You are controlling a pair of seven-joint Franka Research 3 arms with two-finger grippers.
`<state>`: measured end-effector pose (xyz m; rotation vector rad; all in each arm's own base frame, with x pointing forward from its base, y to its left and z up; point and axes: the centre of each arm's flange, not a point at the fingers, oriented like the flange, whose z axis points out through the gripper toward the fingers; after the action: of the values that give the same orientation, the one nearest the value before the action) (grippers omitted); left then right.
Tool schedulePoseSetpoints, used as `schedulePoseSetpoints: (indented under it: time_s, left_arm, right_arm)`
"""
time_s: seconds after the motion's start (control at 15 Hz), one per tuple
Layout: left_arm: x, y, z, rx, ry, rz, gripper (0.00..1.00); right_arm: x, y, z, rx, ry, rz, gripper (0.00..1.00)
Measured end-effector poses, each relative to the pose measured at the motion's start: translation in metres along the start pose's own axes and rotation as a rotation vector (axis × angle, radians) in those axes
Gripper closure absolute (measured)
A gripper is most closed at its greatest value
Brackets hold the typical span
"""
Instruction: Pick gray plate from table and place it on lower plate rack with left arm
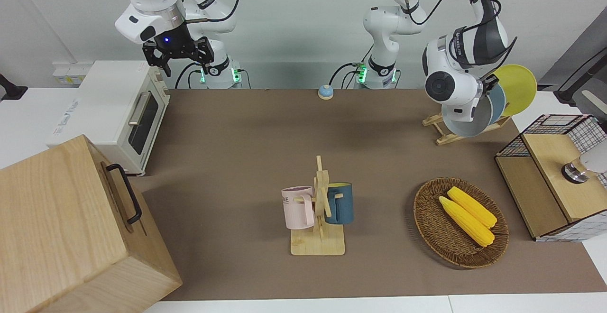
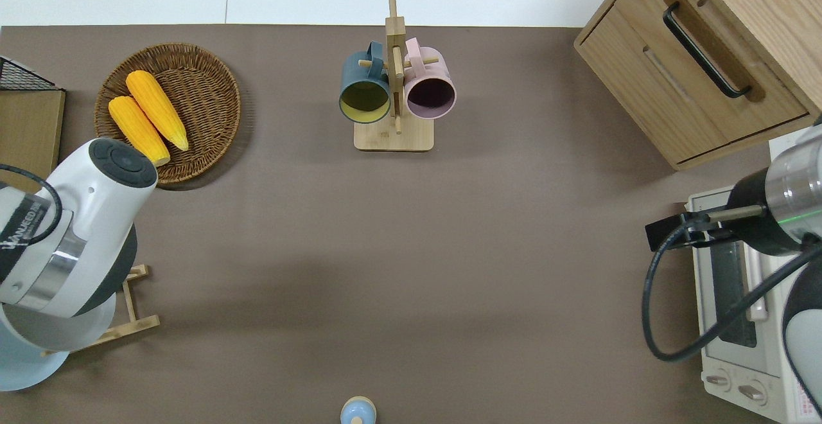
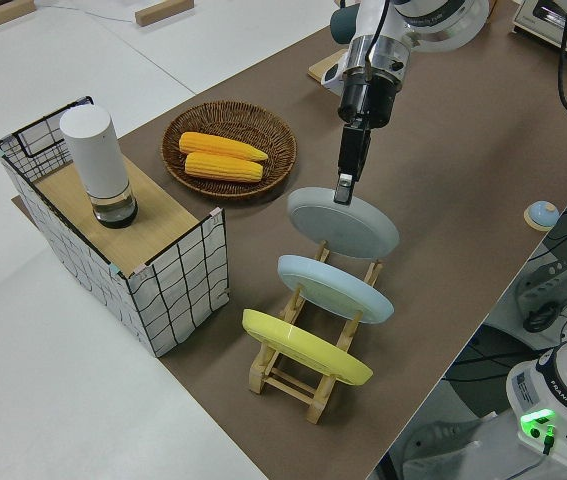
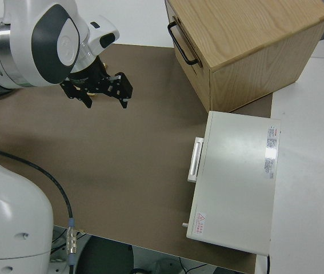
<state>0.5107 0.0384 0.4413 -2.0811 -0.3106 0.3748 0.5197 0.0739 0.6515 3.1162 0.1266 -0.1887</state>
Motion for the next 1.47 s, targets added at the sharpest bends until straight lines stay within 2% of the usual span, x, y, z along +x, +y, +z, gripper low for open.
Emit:
schedulePoseSetpoints:
  time_s: [0.2,0.53,0.93,1.07,1.2,1.47]
  left_arm:
    - [-0.007,0.009,0.001,0.028,-0.021,-0.006,0.98]
    - [-0.015,0.039,0.004,0.073,-0.03,-0.056,0.98]
    - [-0.015,0.065,0.011,0.09,-0.054,-0.046,0.94]
    - [-0.016,0.066,0.01,0.078,-0.064,-0.043,0.8]
    - [-0.018,0.067,0.007,0.046,-0.08,-0.043,0.6]
    - [-0.015,0.058,-0.02,-0.109,-0.087,-0.07,0.18]
  right_arm:
    - [0.0,0.0,0.0,0.0,0.0,0.0,0.01]
    - [0.0,0.0,0.0,0.0,0.0,0.0,0.01]
    - [0.0,0.0,0.0,0.0,0.0,0.0,0.01]
    - [0.0,0.0,0.0,0.0,0.0,0.0,0.01]
    - [0.0,0.0,0.0,0.0,0.0,0.0,0.01]
    - [0.0,0.0,0.0,0.0,0.0,0.0,0.01]
